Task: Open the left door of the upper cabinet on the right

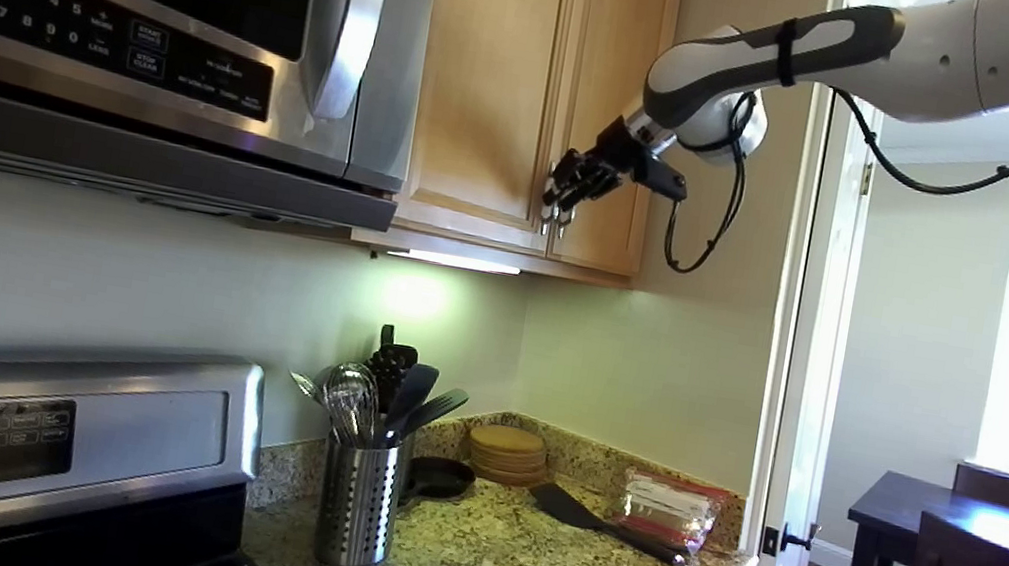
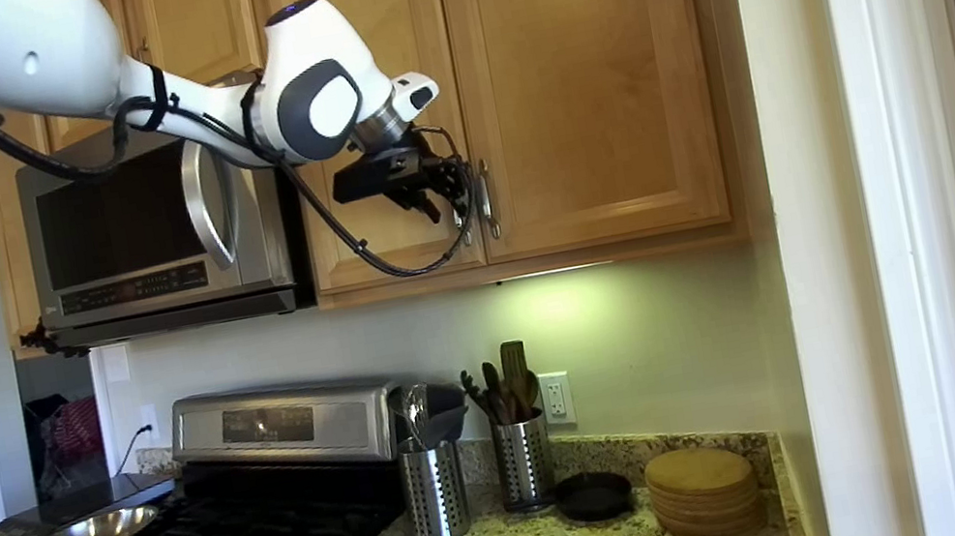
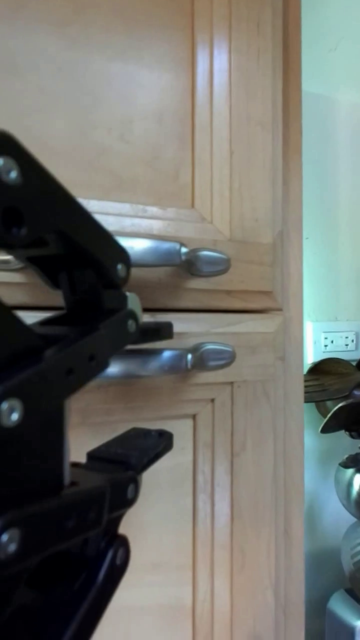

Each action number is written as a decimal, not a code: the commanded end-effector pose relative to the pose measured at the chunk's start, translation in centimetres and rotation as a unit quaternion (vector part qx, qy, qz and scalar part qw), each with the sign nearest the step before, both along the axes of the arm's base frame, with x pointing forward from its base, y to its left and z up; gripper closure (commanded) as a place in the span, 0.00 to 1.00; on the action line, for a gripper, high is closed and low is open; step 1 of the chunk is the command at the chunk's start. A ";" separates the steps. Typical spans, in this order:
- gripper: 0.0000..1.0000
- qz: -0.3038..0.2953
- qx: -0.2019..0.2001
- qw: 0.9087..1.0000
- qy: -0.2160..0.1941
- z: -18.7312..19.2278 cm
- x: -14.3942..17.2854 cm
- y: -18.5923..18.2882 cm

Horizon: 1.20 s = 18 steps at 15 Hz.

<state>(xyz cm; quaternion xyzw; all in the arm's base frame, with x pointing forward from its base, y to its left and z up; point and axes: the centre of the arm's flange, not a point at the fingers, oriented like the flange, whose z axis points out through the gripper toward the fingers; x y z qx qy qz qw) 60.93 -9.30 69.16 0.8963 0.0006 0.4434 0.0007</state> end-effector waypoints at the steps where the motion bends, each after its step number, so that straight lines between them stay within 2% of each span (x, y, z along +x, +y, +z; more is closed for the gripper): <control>1: 0.60 0.016 -0.002 1.000 -0.014 0.1 1.2 -0.1; 3: 0.55 0.020 -0.010 1.000 -0.015 -0.1 1.7 -0.2; 4: 0.44 0.023 -0.015 0.999 -0.016 0.5 1.4 0.0; 5: 0.40 0.025 -0.018 0.999 -0.018 0.5 1.5 0.1; 6: 0.41 0.025 -0.020 0.999 -0.020 0.6 1.7 0.1; 7: 0.59 0.025 -0.021 0.999 -0.021 0.7 1.8 0.1; 10: 0.73 0.026 -0.028 0.999 -0.021 1.1 1.1 0.0; 12: 0.88 0.023 -0.032 0.999 -0.023 1.3 0.5 -0.5; 15: 0.94 0.018 -0.032 0.999 -0.020 1.3 0.1 -1.1; 16: 0.90 0.018 -0.031 0.999 -0.018 1.1 -0.1 -1.0; 18: 0.90 0.015 -0.030 0.999 -0.014 0.7 -0.6 -0.7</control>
